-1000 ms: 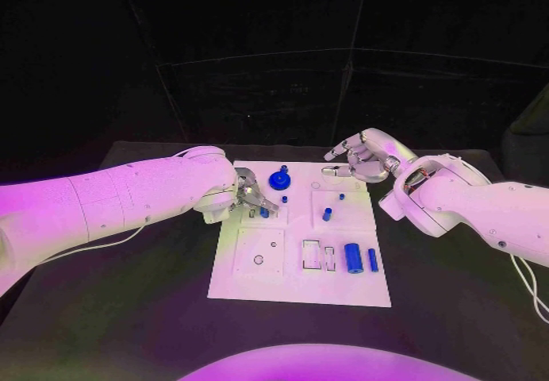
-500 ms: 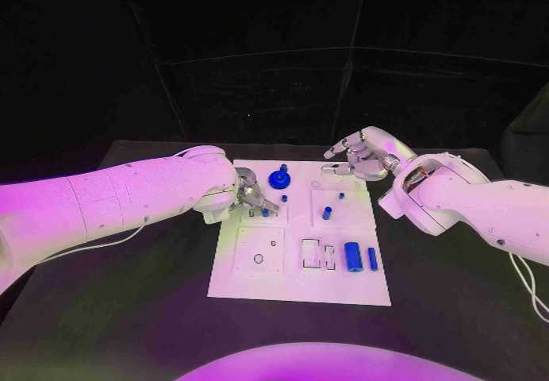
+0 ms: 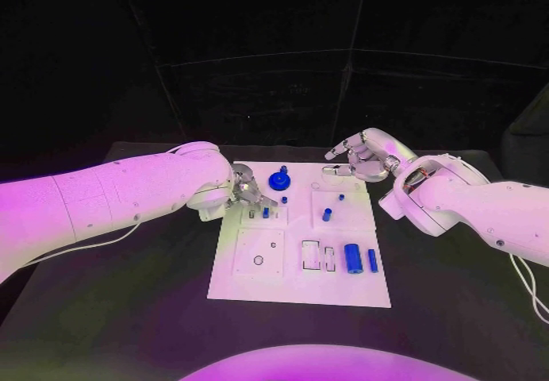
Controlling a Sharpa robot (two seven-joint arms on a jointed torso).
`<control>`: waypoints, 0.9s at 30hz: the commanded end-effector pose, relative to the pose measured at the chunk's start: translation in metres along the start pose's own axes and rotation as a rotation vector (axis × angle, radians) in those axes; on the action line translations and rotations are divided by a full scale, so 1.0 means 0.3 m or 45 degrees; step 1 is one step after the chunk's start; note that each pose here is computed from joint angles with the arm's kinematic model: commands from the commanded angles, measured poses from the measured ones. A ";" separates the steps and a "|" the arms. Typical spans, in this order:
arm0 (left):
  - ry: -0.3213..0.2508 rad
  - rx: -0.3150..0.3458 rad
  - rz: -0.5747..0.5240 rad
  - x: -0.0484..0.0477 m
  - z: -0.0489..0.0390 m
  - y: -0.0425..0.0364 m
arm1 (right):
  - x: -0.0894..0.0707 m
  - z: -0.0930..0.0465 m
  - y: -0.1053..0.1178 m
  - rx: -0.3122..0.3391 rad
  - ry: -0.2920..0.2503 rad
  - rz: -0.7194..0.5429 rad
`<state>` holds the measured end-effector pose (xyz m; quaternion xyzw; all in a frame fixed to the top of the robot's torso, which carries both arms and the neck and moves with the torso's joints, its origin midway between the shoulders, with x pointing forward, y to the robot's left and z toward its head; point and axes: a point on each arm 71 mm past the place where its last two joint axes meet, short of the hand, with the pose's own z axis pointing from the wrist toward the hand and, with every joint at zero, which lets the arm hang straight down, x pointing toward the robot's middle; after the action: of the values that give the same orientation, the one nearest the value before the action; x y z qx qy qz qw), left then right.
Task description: Assemble the parts on the task board
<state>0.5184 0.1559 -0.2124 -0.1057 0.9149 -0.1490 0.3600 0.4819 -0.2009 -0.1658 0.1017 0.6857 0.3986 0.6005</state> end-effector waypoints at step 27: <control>-0.025 -0.189 0.125 -0.309 0.017 0.043 | 0.012 0.018 0.014 -0.013 0.005 0.005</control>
<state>0.5871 0.1946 -0.1608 -0.1059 0.9185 -0.0733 0.3738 0.4843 -0.1950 -0.1669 0.1007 0.6863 0.4006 0.5986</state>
